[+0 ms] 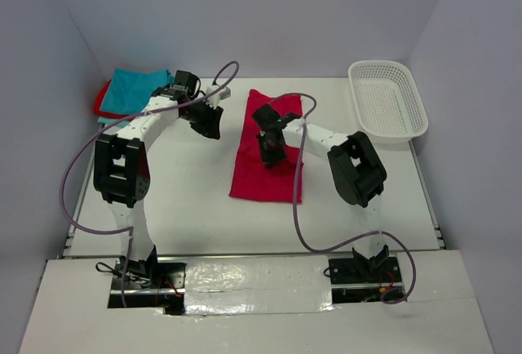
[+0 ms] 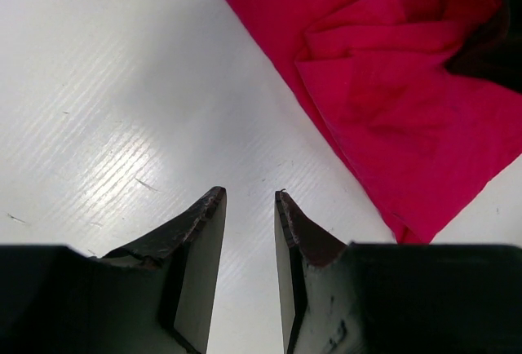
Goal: Fold and stack the t-shirts
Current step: Fold the folded rectangular tshirt in 1/3 of the way
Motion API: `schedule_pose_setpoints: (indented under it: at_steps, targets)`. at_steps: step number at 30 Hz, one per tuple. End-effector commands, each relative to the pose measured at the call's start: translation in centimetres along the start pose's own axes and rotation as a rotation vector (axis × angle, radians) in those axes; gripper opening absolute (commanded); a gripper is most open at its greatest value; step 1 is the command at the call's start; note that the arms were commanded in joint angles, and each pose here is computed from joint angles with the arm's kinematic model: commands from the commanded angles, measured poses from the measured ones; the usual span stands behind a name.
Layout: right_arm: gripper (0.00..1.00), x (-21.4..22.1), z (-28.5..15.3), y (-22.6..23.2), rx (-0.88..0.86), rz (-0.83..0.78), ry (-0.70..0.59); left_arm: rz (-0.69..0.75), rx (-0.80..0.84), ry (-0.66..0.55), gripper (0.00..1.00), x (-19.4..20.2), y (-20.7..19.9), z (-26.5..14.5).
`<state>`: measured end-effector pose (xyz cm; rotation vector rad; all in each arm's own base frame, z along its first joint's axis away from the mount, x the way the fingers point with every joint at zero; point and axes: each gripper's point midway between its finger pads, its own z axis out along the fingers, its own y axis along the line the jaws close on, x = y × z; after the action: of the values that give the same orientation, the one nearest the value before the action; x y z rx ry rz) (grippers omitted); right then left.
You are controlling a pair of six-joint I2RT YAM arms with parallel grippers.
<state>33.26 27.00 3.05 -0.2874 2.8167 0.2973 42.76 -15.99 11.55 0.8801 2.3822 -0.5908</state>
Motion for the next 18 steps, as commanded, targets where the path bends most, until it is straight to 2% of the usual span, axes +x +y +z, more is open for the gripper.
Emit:
schedule_pose_setpoints:
  at_steps: [1, 2, 4, 5, 7, 8, 10, 12, 15, 16, 17, 18]
  targets:
    - [0.00, -3.5, -0.4, -3.0, 0.218, -0.046, -0.081, 0.027, 0.014, -0.073, 0.43, -1.9, -1.1, -2.2]
    - [0.00, -5.9, -1.2, -2.6, 0.234, -0.054, -0.135, 0.033, 0.016, -0.072, 0.43, -1.8, -1.2, -2.3]
    - [0.00, -7.0, -0.2, -4.0, 0.324, -0.086, -0.132, 0.038, 0.012, -0.070, 0.43, -1.8, -1.1, -2.4]
    - [0.00, -9.5, -1.0, -4.0, 0.335, -0.096, -0.178, 0.048, 0.009, -0.072, 0.43, -1.9, -1.1, -2.6]
    - [0.00, -10.4, 0.0, -6.1, 0.451, -0.117, -0.157, 0.057, 0.006, -0.068, 0.43, -1.8, -1.2, -2.7]
    - [0.00, -13.3, -1.5, -6.1, 0.469, -0.116, -0.225, 0.069, 0.007, -0.069, 0.43, -1.8, -1.2, -2.8]
    - [0.00, -15.3, -2.1, -7.0, 0.535, -0.123, -0.264, 0.095, 0.027, -0.079, 0.43, -2.0, -1.7, -3.1]
    - [0.00, -18.8, -4.8, -6.5, 0.500, -0.099, -0.368, 0.129, 0.049, -0.096, 0.42, -2.3, -2.4, -3.6]
    - [0.00, -20.7, -8.4, -6.6, 0.405, -0.020, -0.444, 0.263, 0.091, -0.100, 0.41, -2.3, -4.5, -4.0]
    - [0.02, -20.4, -9.2, -6.7, 0.376, 0.004, -0.442, 0.402, 0.121, -0.085, 0.40, -1.5, -5.2, -3.8]
    - [0.08, -18.7, -8.6, -6.6, 0.317, 0.018, -0.383, 0.506, 0.217, -0.046, 0.41, 0.0, -8.1, -3.8]
    - [0.13, -18.4, -11.9, -6.8, 0.258, 0.089, -0.415, 0.646, 0.243, -0.059, 0.43, 0.5, -9.9, -5.0]
